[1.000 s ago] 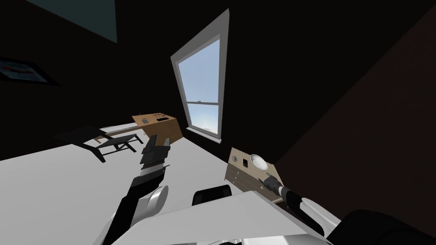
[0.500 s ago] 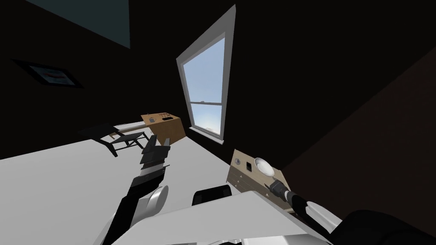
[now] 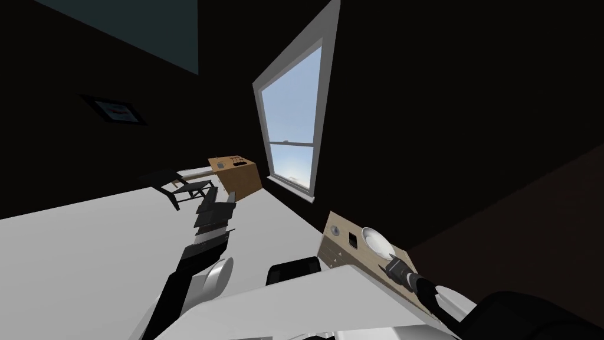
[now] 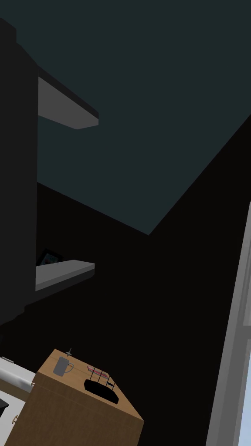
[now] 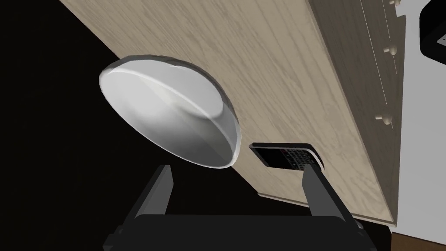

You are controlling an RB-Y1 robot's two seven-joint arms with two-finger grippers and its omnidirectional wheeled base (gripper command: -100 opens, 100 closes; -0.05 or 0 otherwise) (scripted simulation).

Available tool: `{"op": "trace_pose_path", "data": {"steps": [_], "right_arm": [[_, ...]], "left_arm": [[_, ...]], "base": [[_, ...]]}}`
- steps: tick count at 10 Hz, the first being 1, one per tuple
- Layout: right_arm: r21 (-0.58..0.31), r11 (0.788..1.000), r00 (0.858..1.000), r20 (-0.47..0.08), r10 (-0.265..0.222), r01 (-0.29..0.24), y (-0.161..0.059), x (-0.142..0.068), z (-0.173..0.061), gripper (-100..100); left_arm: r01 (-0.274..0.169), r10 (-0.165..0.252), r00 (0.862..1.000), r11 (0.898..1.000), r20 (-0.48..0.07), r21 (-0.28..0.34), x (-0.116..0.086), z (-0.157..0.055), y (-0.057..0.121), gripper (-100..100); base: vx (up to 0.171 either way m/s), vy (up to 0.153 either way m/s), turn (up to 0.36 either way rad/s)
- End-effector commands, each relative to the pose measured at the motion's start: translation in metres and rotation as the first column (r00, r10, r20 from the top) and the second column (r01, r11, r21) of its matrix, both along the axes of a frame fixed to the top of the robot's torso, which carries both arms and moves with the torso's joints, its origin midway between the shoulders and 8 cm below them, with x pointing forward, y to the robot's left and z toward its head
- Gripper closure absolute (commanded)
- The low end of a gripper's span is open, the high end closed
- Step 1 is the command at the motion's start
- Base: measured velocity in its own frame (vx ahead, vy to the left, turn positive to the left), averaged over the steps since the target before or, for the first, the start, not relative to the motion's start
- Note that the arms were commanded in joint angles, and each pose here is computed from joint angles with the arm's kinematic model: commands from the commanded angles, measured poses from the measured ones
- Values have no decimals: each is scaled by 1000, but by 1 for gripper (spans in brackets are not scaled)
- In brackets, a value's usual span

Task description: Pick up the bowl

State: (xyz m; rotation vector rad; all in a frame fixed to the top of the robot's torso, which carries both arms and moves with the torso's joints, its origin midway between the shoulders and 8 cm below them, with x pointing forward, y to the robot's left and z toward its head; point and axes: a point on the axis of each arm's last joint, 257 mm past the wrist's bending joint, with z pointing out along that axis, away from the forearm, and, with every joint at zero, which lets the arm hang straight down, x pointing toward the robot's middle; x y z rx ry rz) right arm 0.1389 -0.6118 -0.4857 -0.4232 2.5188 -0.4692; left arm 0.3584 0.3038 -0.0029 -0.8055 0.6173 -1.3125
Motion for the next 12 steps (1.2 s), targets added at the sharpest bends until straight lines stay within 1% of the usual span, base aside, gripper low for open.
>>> {"op": "trace_pose_path", "data": {"steps": [1,2,3,5,6,7,8,9,11,12], "right_arm": [[-32,999,999,-40,-9,7,-12,-15,-6,-100],[-51,999,997,-71,-21,17,-22,-28,-10,-100],[-55,998,996,-80,-29,25,-25,-34,-11,-100],[-78,996,990,-129,-49,39,-36,-56,-19,-100],[-83,995,987,-150,-58,45,-38,-65,-24,-100],[-83,995,987,-150,-58,45,-38,-65,-24,-100],[-85,995,984,-169,-65,51,-38,-74,-29,-100],[-76,995,978,-198,-74,60,-32,-88,-39,-100],[-77,995,979,-191,-76,62,-32,-85,-39,-100],[-77,995,978,-193,-74,60,-32,-86,-40,0]], "left_arm": [[0,0,1000,1000,0,0,0,0,0,0],[0,0,1000,1000,0,0,0,0,0,0],[0,0,1000,1000,0,0,0,0,0,0],[0,0,1000,1000,0,0,0,0,0,0],[0,0,1000,1000,0,0,0,0,0,0],[0,0,1000,1000,0,0,0,0,0,0],[0,0,1000,1000,0,0,0,0,0,0],[0,0,1000,1000,0,0,0,0,0,0],[0,0,1000,1000,0,0,0,0,0,0],[0,0,1000,1000,0,0,0,0,0,0]], "base": [[92,2,193],[105,0,192],[71,3,44],[68,-1,101],[104,-18,125],[70,-14,49],[52,-5,53],[71,-22,141],[40,-17,27],[0,0,0]]}}
